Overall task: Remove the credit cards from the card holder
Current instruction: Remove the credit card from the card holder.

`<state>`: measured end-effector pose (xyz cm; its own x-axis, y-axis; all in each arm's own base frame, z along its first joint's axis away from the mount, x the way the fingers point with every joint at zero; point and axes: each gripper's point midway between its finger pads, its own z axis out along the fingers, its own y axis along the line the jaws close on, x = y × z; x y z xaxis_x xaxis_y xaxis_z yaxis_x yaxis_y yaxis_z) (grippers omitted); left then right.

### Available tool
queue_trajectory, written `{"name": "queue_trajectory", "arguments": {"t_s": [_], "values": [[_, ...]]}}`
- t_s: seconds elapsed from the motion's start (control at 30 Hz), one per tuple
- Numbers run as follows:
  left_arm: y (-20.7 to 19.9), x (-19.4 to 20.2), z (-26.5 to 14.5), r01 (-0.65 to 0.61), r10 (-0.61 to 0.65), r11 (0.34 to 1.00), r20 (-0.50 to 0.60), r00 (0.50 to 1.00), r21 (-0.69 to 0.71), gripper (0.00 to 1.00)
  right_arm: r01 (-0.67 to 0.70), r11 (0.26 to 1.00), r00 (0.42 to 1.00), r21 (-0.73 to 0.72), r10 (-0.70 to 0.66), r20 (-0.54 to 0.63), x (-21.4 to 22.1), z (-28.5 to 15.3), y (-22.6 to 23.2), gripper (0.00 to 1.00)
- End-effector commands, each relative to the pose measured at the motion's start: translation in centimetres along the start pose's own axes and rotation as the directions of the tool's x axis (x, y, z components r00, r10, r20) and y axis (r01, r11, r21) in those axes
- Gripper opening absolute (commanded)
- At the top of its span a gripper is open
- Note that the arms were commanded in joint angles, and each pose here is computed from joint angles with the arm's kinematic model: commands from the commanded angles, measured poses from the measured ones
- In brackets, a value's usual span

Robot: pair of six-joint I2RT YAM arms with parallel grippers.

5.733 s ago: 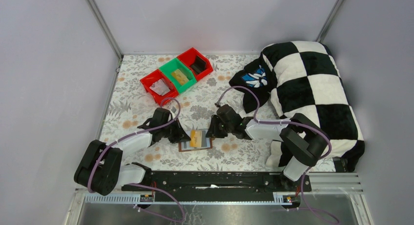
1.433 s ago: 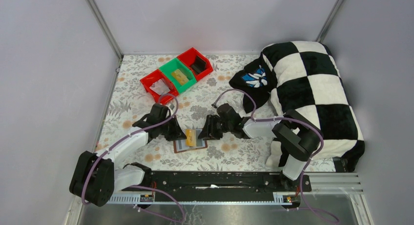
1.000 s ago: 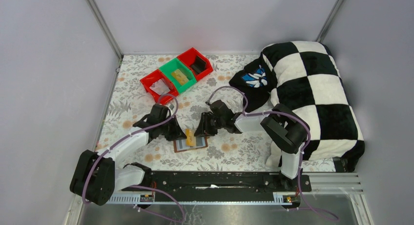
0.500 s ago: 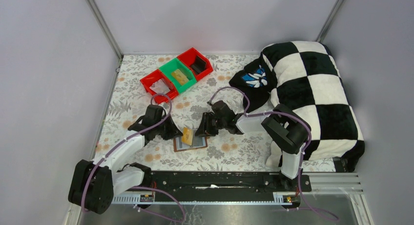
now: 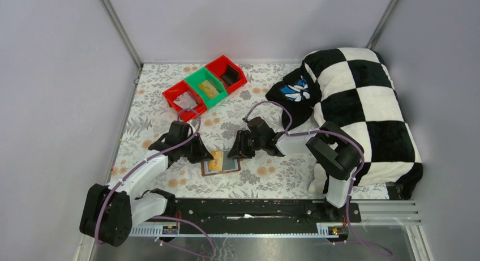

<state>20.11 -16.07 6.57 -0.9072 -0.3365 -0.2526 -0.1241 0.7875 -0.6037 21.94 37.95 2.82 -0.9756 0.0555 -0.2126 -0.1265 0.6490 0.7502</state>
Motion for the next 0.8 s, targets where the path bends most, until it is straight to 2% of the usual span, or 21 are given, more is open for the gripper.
{"name": "queue_trajectory", "arguments": {"t_s": [0.0, 0.23, 0.27, 0.37, 0.43, 0.57, 0.77], "values": [[-1.1, -0.3, 0.2, -0.012, 0.012, 0.998, -0.005, 1.000, 0.056, 0.00, -0.017, 0.997, 1.000, -0.082, 0.018, 0.005, -0.6, -0.4, 1.9, 0.40], [-0.3, -0.9, 0.3, 0.006, -0.006, 1.000, 0.022, 1.000, 0.000, 0.00, -0.033, 0.992, 0.999, -0.124, 0.032, -0.012, -0.2, -0.2, 2.5, 0.41], [0.3, -1.0, 0.2, 0.014, -0.013, 0.999, 0.033, 0.999, -0.034, 0.04, -0.028, 0.991, 1.000, -0.128, 0.027, -0.010, -0.2, -0.3, 2.7, 0.41], [1.1, -1.7, 0.1, 0.029, -0.023, 0.996, 0.068, 0.997, -0.089, 0.29, -0.022, 0.991, 1.000, -0.135, 0.020, -0.016, -0.1, -0.2, 3.1, 0.41], [1.3, -1.8, 0.2, 0.039, -0.032, 0.994, 0.071, 0.997, -0.101, 0.39, -0.018, 0.990, 0.999, -0.141, 0.014, -0.029, 0.1, 0.0, 3.3, 0.41], [1.6, -1.6, 0.8, 0.054, -0.048, 0.993, 0.059, 0.997, -0.104, 0.47, -0.018, 0.987, 0.999, -0.159, 0.010, -0.053, 0.8, 0.5, 3.9, 0.41], [1.5, -1.3, 1.4, 0.062, -0.058, 0.995, 0.053, 0.997, -0.076, 0.48, -0.025, 0.984, 0.996, -0.175, 0.011, -0.084, 1.7, 0.9, 4.2, 0.41]]}}
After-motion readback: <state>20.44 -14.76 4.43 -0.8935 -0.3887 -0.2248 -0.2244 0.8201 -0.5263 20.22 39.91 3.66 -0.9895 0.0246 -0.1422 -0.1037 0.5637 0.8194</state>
